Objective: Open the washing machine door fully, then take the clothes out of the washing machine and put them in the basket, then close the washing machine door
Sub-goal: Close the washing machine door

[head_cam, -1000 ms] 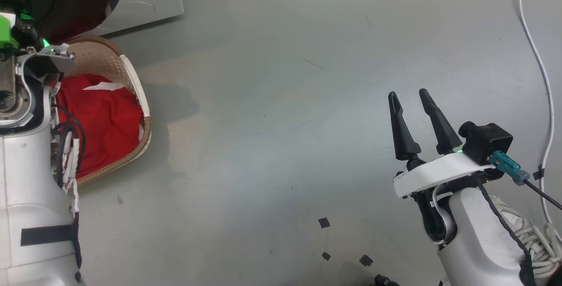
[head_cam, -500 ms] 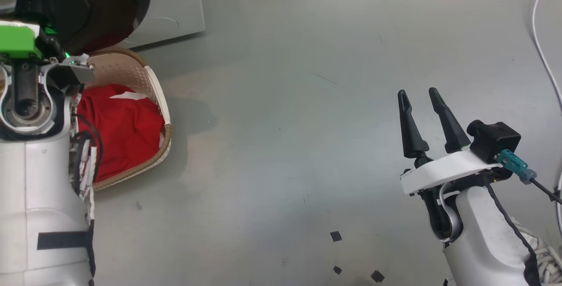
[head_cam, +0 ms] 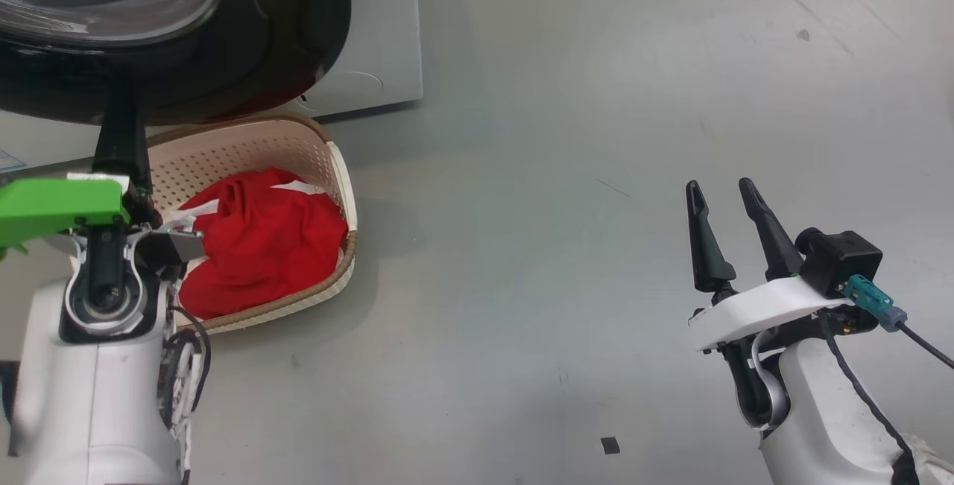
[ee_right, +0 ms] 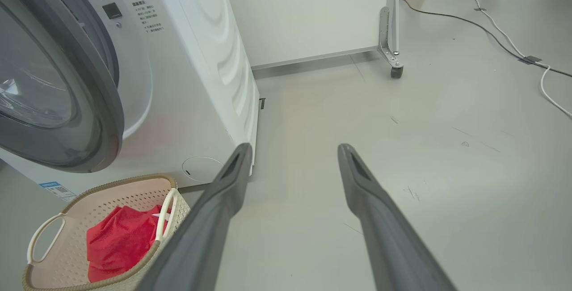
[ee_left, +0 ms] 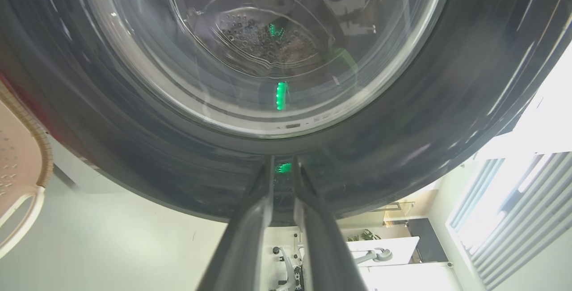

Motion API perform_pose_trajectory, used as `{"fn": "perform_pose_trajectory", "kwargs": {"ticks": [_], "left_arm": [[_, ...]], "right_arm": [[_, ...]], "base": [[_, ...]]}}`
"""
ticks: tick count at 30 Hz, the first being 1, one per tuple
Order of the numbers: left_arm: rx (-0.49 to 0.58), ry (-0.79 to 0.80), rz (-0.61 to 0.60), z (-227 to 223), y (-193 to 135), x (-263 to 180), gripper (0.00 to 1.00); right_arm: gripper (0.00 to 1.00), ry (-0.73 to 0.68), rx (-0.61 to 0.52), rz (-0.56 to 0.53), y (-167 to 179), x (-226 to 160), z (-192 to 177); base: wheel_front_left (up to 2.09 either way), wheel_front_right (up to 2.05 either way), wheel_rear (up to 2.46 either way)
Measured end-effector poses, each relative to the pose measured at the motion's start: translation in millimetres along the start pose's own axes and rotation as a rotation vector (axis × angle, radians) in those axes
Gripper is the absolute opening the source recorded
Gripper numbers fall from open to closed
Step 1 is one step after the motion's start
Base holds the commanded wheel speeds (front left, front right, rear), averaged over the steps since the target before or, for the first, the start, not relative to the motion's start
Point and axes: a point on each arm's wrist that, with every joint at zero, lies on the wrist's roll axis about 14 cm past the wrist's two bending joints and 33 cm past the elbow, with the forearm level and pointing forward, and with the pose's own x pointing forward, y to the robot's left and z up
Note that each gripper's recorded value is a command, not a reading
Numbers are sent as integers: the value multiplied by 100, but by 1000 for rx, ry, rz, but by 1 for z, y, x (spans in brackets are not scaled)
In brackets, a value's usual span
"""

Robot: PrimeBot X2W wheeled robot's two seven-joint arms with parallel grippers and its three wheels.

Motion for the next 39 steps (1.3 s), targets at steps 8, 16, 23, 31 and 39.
{"fn": "perform_pose_trajectory", "kwargs": {"ticks": [8,16,23,31,39], "left_arm": [[19,-103,47,27,9,-43,100],[117,-175,40,42,0,-73,100],[346,-191,21,50,-11,-92,100],[497,-245,-6,60,-21,-113,100],[757,-197,20,63,-10,-130,100]], "right_arm": [[100,-11,5,43,16,-4,4],[100,-36,12,79,30,-7,12],[100,-39,7,117,43,-10,14],[100,-62,9,149,54,-12,22],[100,-64,9,159,58,-16,22]], "base": [[0,0,0],[0,0,0],[0,0,0],[0,0,0],[0,0,0]]}}
